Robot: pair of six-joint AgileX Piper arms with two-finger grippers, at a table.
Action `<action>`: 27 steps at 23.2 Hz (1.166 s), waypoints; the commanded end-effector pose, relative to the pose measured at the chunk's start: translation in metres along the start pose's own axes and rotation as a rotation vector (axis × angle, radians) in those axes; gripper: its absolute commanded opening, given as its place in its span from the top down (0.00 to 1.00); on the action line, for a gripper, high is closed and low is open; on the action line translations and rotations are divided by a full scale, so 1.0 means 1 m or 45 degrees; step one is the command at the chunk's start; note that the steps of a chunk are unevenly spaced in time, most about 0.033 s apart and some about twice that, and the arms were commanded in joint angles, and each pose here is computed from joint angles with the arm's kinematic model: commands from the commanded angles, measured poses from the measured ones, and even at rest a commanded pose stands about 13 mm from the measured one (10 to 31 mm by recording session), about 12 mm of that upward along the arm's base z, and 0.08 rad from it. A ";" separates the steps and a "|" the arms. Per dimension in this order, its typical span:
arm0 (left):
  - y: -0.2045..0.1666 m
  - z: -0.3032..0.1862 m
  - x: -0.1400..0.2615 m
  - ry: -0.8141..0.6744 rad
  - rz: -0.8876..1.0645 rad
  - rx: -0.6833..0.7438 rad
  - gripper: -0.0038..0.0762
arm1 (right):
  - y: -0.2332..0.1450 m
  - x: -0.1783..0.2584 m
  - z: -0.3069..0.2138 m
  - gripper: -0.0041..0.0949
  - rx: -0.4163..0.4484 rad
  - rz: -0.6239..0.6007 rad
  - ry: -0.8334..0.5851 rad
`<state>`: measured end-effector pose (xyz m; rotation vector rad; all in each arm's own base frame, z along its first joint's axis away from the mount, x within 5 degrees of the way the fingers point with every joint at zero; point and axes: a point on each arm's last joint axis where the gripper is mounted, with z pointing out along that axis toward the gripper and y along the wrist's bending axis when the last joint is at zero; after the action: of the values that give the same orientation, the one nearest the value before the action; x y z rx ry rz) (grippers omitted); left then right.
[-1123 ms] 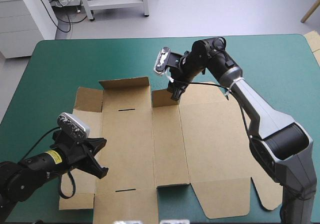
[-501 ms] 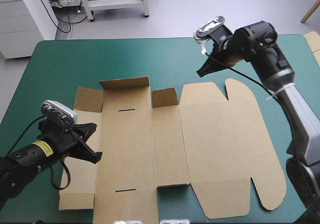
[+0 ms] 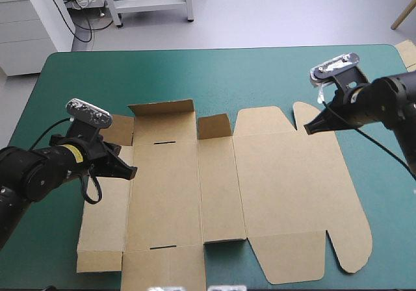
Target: Fold the box
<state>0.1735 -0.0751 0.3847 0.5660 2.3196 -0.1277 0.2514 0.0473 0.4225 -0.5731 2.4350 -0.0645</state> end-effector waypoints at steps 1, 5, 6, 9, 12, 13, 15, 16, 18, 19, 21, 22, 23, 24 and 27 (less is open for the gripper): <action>0.001 -0.005 -0.017 -0.037 -0.001 -0.006 0.96 | 0.004 0.017 -0.028 0.98 0.007 0.028 -0.121; 0.001 0.005 -0.025 0.004 0.012 -0.004 0.96 | 0.018 0.045 -0.037 0.98 -0.067 0.057 -0.137; 0.002 0.007 -0.025 0.011 0.010 -0.006 0.96 | 0.021 0.052 -0.035 0.98 -0.080 0.064 -0.127; 0.007 0.012 -0.024 0.073 -0.021 -0.019 0.96 | 0.029 0.073 -0.032 0.98 -0.116 0.084 -0.130; 0.020 0.015 -0.019 0.139 -0.032 -0.051 0.96 | 0.036 0.093 -0.027 0.98 -0.122 0.105 -0.132; 0.025 0.014 -0.017 0.154 -0.041 -0.049 0.96 | 0.038 0.099 -0.026 0.98 -0.120 0.106 -0.135; 0.036 0.013 -0.011 0.201 -0.114 0.000 0.96 | 0.041 0.112 -0.022 0.98 -0.113 0.110 -0.154; 0.043 0.010 -0.007 0.219 -0.170 0.062 0.96 | 0.043 0.118 -0.019 0.98 -0.115 0.113 -0.153; 0.054 0.007 -0.002 0.217 -0.220 0.132 0.96 | 0.045 0.124 -0.016 0.98 -0.116 0.115 -0.146; 0.058 0.005 -0.001 0.210 -0.241 0.144 0.96 | 0.045 0.125 -0.015 0.98 -0.118 0.115 -0.140; 0.072 0.000 0.004 0.194 -0.334 0.149 0.96 | 0.046 0.126 -0.012 0.98 -0.121 0.115 -0.128; 0.083 -0.003 0.008 0.167 -0.404 0.122 0.96 | 0.046 0.126 -0.012 0.98 -0.122 0.116 -0.128; 0.093 -0.007 0.011 0.139 -0.462 0.097 0.96 | 0.046 0.126 -0.012 0.98 -0.121 0.117 -0.131; 0.099 -0.010 0.014 0.123 -0.497 0.081 0.96 | 0.045 0.126 -0.012 0.98 -0.118 0.113 -0.133; 0.125 -0.023 0.025 0.032 -0.630 0.006 0.96 | 0.045 0.125 -0.012 0.98 -0.112 0.107 -0.146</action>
<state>0.2042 0.0455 0.3784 0.0320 2.5125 -0.3180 0.1361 0.0352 0.3410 -0.5176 2.4378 0.1130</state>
